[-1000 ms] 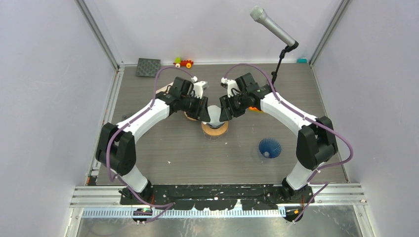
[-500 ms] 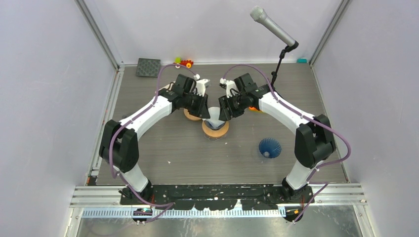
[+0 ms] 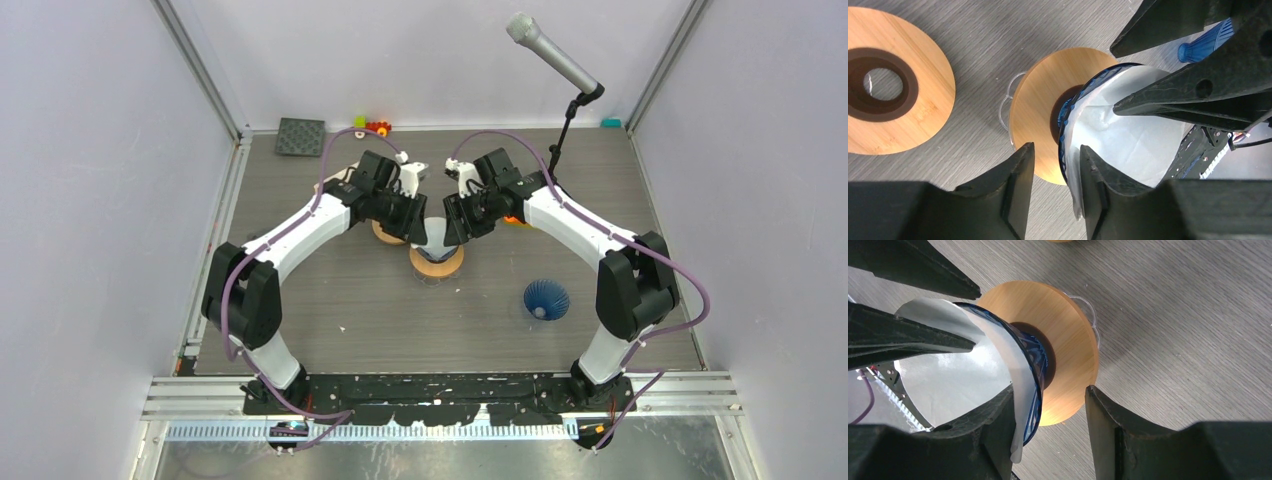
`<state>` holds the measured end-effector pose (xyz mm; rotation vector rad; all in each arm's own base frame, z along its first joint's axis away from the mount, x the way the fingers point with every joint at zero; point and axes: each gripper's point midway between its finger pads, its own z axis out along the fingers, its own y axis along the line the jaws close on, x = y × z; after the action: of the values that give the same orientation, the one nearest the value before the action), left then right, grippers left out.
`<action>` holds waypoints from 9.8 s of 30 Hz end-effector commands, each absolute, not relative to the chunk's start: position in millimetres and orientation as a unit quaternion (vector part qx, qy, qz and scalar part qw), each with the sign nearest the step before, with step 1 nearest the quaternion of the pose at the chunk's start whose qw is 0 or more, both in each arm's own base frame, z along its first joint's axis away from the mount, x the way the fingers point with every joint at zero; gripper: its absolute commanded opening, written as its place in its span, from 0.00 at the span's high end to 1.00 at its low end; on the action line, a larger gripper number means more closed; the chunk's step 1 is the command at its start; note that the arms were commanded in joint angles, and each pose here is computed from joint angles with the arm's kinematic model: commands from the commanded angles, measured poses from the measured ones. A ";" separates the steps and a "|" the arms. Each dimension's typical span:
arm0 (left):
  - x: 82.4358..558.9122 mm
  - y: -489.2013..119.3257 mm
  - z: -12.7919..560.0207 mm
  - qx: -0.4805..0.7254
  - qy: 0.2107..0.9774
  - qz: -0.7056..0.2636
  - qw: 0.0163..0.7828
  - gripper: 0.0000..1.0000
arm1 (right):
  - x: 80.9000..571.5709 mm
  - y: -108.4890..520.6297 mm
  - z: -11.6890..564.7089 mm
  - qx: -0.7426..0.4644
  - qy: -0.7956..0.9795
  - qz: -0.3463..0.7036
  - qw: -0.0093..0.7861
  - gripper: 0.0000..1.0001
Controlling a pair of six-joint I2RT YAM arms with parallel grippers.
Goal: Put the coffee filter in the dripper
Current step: Place the coffee filter in the coffee dripper, then move the coffee server to the center of the board, then pick up the dripper holder from the center of the board, then place the dripper holder onto the coffee server.
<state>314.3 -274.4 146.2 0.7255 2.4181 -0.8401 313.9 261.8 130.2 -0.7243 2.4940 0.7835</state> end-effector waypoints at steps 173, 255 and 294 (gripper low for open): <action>423.0 -156.2 116.8 0.263 0.899 -0.107 0.332 0.24 | 298.0 118.3 196.6 -0.250 0.878 0.150 0.379 0.37; 276.7 -129.1 162.2 0.257 0.910 -0.230 0.231 0.63 | 292.8 119.6 191.3 -0.252 0.878 0.162 0.374 0.37; 274.9 -111.5 119.7 0.284 0.922 -0.147 0.217 0.42 | 287.4 122.4 186.9 -0.257 0.879 0.175 0.360 0.37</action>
<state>267.2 -113.7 107.3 0.7677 2.6320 -0.4582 284.8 120.3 178.1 -0.6467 2.3077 0.4427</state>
